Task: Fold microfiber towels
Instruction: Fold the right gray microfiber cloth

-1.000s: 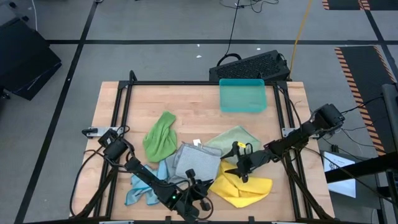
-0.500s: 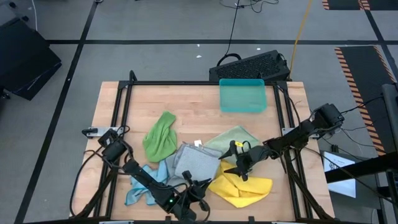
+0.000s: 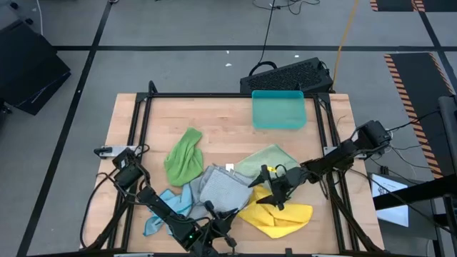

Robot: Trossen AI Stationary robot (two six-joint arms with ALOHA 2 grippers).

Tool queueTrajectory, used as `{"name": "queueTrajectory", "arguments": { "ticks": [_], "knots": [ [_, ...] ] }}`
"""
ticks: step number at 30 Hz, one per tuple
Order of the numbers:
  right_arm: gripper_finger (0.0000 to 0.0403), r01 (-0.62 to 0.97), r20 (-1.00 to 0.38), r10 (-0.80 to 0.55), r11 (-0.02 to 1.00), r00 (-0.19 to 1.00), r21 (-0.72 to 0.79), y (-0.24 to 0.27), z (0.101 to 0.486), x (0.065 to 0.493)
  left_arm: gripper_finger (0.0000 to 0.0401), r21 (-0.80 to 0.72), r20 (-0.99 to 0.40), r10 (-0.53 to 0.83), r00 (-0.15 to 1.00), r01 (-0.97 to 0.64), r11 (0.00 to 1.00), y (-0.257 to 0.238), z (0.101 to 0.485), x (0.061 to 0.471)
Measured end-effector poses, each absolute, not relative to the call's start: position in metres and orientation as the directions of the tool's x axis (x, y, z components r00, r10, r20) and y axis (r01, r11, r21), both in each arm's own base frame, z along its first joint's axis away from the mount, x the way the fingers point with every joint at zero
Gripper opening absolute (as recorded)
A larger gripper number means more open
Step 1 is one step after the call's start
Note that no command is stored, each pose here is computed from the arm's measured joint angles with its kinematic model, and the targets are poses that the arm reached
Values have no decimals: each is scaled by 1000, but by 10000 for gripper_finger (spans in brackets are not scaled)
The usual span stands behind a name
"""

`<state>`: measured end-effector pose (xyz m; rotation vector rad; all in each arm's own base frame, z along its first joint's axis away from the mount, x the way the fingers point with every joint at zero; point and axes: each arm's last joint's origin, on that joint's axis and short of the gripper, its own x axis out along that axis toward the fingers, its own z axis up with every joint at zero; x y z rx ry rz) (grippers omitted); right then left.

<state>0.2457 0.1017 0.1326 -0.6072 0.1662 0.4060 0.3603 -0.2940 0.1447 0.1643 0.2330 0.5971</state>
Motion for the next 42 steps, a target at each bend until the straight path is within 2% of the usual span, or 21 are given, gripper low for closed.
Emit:
{"name": "queueTrajectory", "arguments": {
  "ticks": [8, 20, 24, 28, 31, 34, 37, 42],
  "knots": [
    [345, -445, -327, 304, 677, 895, -587, 105, 115, 266, 8, 234, -129, 607, 784, -570, 787, -297, 146, 356],
    [345, -466, -341, 318, 614, 885, -636, 98, 120, 267, 15, 216, -111, 624, 774, -594, 775, -298, 146, 354],
    [345, -446, -384, 245, 638, 890, -628, 87, 115, 268, 7, 215, -111, 624, 774, -594, 775, -298, 146, 354],
    [328, -450, -406, 219, 605, 887, -657, 81, 113, 270, 15, 213, -111, 624, 773, -595, 775, -298, 146, 354],
    [296, -472, -436, 212, 580, 875, -664, 80, 110, 268, 16, 209, -111, 624, 773, -596, 775, -298, 146, 354],
    [248, -482, -452, 210, 581, 867, -655, 80, 109, 268, 7, 206, -115, 627, 771, -599, 774, -297, 144, 353],
    [177, -486, -456, 216, 599, 864, -637, 81, 108, 267, 13, 195, -122, 631, 766, -605, 772, -295, 141, 351],
    [33, -499, -462, 237, 622, 854, -604, 87, 108, 265, 9, 193, -127, 627, 769, -601, 776, -297, 139, 346]
  ]
}}
